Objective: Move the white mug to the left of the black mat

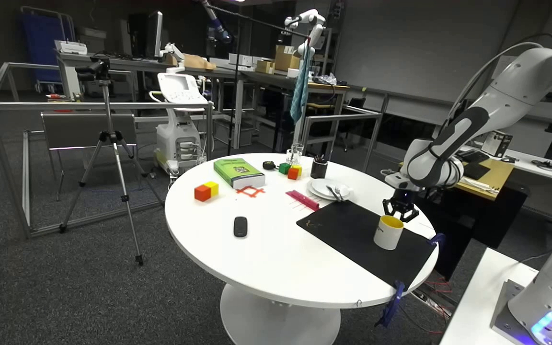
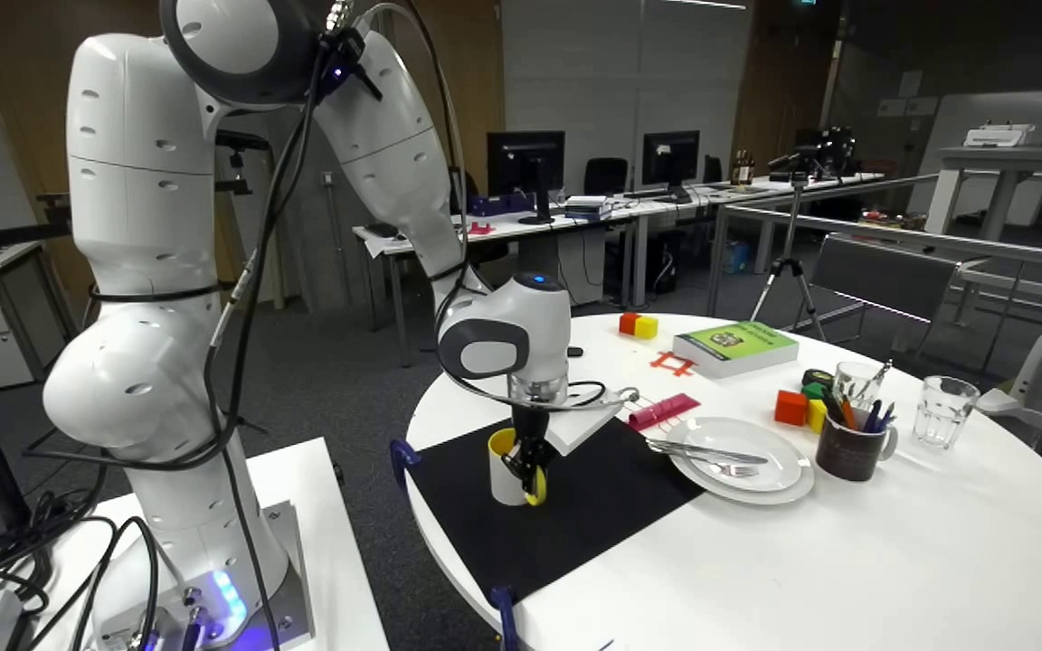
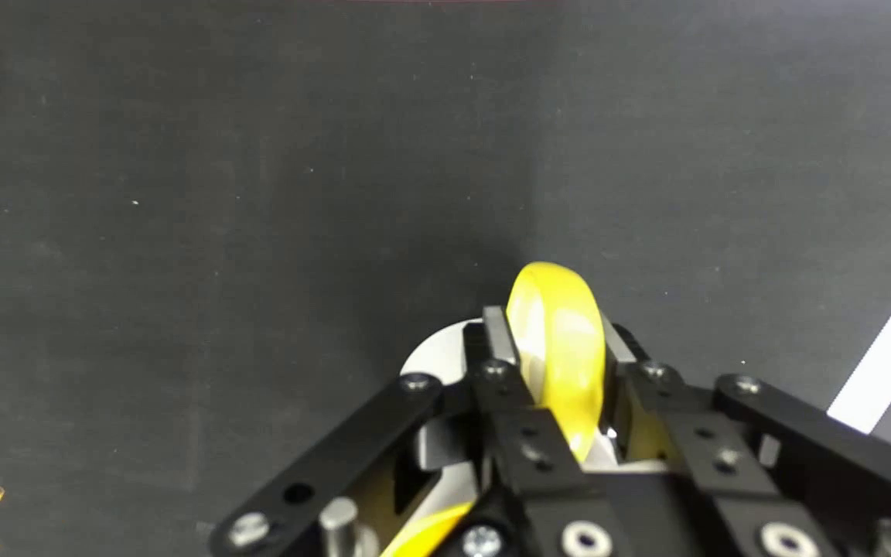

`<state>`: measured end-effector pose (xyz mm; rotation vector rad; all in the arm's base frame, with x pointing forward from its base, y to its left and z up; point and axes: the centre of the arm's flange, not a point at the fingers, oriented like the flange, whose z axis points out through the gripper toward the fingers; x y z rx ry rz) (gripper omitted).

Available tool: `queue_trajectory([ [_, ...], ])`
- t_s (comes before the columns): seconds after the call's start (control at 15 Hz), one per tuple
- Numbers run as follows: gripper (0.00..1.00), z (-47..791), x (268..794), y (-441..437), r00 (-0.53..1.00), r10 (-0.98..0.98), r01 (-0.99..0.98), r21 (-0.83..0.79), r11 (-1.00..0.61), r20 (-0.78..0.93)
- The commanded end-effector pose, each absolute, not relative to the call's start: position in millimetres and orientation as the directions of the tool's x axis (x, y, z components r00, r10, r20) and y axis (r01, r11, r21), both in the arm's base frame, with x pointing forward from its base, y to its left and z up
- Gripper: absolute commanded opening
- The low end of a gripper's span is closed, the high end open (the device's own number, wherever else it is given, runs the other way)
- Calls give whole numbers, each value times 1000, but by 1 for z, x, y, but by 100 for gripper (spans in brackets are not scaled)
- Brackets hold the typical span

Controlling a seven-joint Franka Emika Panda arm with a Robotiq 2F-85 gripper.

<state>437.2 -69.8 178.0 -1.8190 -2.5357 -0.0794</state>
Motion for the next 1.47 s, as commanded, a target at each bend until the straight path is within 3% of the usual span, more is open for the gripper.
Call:
queue_trajectory([
  [0.0,0,176,443,-77,-345,938,938,41,344,35],
  [1.4,2,218,444,-71,-395,915,917,88,388,77],
])
